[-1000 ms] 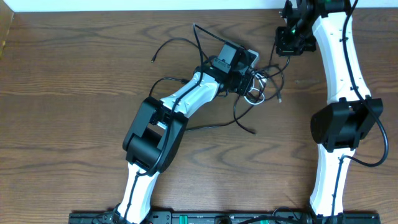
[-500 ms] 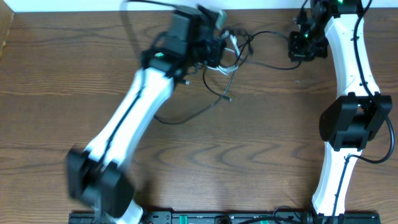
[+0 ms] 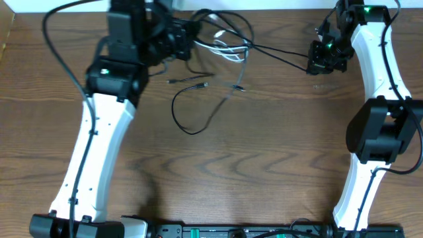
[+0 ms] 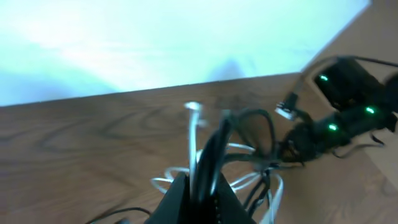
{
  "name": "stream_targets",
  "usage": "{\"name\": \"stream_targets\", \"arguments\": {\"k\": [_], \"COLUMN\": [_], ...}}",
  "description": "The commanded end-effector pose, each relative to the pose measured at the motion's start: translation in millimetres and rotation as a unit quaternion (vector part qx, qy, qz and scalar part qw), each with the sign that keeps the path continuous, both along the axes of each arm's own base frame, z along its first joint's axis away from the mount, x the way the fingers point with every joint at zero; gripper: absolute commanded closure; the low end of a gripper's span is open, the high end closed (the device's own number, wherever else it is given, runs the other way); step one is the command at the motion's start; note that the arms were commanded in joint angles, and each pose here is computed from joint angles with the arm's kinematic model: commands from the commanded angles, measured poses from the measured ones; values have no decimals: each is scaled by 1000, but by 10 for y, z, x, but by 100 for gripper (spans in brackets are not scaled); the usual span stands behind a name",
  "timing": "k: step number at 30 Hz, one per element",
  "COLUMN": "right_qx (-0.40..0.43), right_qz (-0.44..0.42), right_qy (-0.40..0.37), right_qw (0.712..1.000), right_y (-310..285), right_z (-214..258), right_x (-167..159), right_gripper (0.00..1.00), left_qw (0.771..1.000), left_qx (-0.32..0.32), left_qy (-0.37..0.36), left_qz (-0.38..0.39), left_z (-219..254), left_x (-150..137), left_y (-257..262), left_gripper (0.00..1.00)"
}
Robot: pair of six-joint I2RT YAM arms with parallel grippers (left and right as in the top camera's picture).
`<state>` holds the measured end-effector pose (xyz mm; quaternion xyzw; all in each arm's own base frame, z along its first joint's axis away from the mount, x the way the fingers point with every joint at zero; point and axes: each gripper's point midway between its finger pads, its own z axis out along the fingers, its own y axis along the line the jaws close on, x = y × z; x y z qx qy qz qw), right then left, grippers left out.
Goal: Untangle cables
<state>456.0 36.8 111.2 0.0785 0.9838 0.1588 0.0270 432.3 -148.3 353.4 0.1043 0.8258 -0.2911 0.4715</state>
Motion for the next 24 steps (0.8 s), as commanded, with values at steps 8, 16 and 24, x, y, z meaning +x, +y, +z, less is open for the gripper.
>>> {"name": "stream_targets", "arguments": {"k": [8,16,24], "right_qx": [-153,-14,16], "right_qz": [-123,35,119], "right_qy": [60,20,5], "right_qw": [979,999,993], "right_y": [-1274,-600,-139], "right_z": [-308,-235,-140], "right_x": [-236,-184,-220], "right_gripper": [99,99,76], "left_qw": [984,991,997], "left_qx": [-9,-12,28], "left_qy": [-67,-23,38], "left_qz": [164,130,60], "left_z": [678,446,-22], "left_x": [-147,-140,-147], "left_y": [1193,958,493], "left_gripper": [93,92,93]}}
